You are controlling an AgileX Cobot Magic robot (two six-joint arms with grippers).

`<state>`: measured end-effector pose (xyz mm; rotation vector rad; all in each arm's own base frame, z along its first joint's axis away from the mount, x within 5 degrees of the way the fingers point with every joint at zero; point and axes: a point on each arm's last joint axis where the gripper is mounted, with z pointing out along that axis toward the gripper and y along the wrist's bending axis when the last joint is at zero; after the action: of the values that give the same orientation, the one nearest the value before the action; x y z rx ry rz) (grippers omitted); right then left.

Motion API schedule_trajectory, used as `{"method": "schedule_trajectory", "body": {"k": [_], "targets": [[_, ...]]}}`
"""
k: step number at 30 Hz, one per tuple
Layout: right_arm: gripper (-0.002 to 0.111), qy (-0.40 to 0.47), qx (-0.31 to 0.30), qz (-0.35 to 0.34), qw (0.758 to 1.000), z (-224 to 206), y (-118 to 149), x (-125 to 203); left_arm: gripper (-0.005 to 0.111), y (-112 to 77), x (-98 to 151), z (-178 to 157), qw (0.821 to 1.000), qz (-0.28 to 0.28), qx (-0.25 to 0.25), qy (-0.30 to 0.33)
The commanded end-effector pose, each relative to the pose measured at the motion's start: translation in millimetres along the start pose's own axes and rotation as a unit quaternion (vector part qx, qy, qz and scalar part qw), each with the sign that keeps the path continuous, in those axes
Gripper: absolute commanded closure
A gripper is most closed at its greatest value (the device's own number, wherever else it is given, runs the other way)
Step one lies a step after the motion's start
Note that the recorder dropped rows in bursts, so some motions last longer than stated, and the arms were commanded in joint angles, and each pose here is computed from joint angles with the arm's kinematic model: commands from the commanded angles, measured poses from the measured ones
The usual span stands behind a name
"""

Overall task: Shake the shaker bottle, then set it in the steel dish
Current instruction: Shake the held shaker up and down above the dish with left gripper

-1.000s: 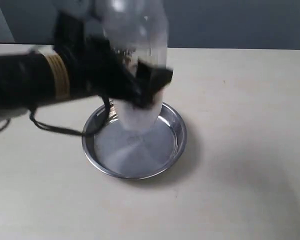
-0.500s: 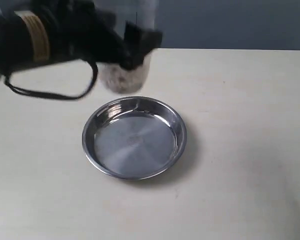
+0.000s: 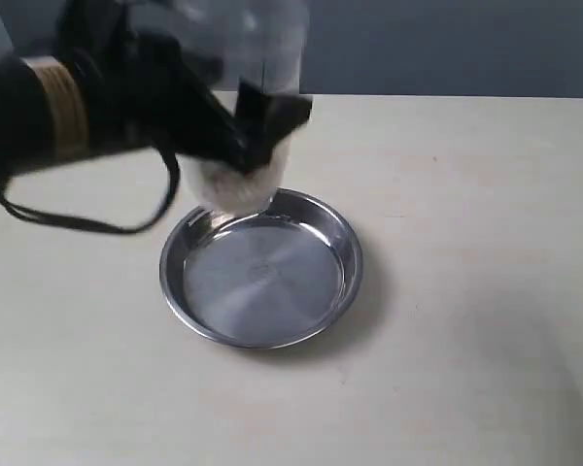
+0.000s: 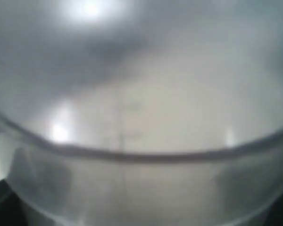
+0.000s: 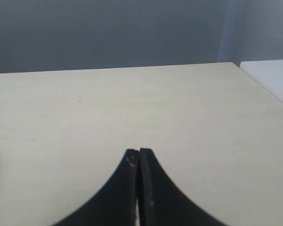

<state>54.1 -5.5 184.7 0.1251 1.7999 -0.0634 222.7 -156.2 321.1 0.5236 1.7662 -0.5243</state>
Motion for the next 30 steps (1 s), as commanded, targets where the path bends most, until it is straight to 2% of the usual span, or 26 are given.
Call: {"method": "schedule_trajectory", "body": {"k": [1,2,3,4,5,6,7,8,9,10,11,12,13,14,15,17,19,20,21,24,25,26,28,30], "targets": [[0.109,-0.008,0.002,0.000,1.000,0,0,-1,0.106,0.7,40,16,0.997,-0.022,-0.001,0.070],[0.109,-0.008,0.002,0.000,1.000,0,0,-1,0.106,-5.8,11,5,0.999,-0.028,0.018,0.011],[0.109,-0.008,0.002,0.000,1.000,0,0,-1,0.106,-16.8,-35,-21,0.994,0.021,0.057,-0.094],[0.109,-0.008,0.002,0.000,1.000,0,0,-1,0.106,-17.4,-49,-32,0.990,0.052,0.053,-0.122],[0.109,-0.008,0.002,0.000,1.000,0,0,-1,0.106,-11.6,-34,-23,0.996,0.037,0.028,-0.078],[0.109,-0.008,0.002,0.000,1.000,0,0,-1,0.106,0.4,21,7,0.998,0.017,-0.013,0.053],[0.109,-0.008,0.002,0.000,1.000,0,0,-1,0.106,6.0,46,19,0.994,0.006,-0.029,0.108],[0.109,-0.008,0.002,0.000,1.000,0,0,-1,0.106,3.9,45,20,0.992,-0.031,-0.039,0.116],[0.109,-0.008,0.002,0.000,1.000,0,0,-1,0.106,-4.5,25,10,0.996,-0.030,-0.022,0.076],[0.109,-0.008,0.002,0.000,1.000,0,0,-1,0.106,-19.0,-12,-11,0.999,0.006,0.029,-0.020],[0.109,-0.008,0.002,0.000,1.000,0,0,-1,0.106,-22.8,-17,-14,0.998,0.024,0.049,-0.044],[0.109,-0.008,0.002,0.000,1.000,0,0,-1,0.106,-19.1,16,1,0.999,0.016,0.040,0.020],[0.109,-0.008,0.002,0.000,1.000,0,0,-1,0.106,-11.5,67,23,0.992,0.006,0.018,0.123],[0.109,-0.008,0.002,0.000,1.000,0,0,-1,0.106,-9.7,79,30,0.989,0.003,0.011,0.149],[0.109,-0.008,0.002,0.000,1.000,0,0,-1,0.106,-12.0,73,31,0.990,0.004,0.013,0.143],[0.109,-0.008,0.002,0.000,1.000,0,0,-1,0.106,-24.1,32,19,0.997,0.015,0.044,0.059],[0.109,-0.008,0.002,0.000,1.000,0,0,-1,0.106,-33.3,-19,-5,0.995,0.054,0.075,-0.048],[0.109,-0.008,0.002,0.000,1.000,0,0,-1,0.106,-34.3,-26,-8,0.993,0.058,0.078,-0.062],[0.109,-0.008,0.002,0.000,1.000,0,0,-1,0.106,-33.1,-21,-6,0.995,0.051,0.073,-0.052],[0.109,-0.008,0.002,0.000,1.000,0,0,-1,0.106,-22.5,34,28,0.995,0.060,0.035,0.078],[0.109,-0.008,0.002,0.000,1.000,0,0,-1,0.106,-20.5,34,32,0.994,0.060,0.023,0.089],[0.109,-0.008,0.002,0.000,1.000,0,0,-1,0.106,-22.9,25,30,0.995,0.058,0.024,0.076],[0.109,-0.008,0.002,0.000,1.000,0,0,-1,0.106,-33.6,-17,7,0.997,0.061,0.051,-0.012],[0.109,-0.008,0.002,0.000,1.000,0,0,-1,0.106,-36.4,-30,-1,0.994,0.061,0.071,-0.054]]}}
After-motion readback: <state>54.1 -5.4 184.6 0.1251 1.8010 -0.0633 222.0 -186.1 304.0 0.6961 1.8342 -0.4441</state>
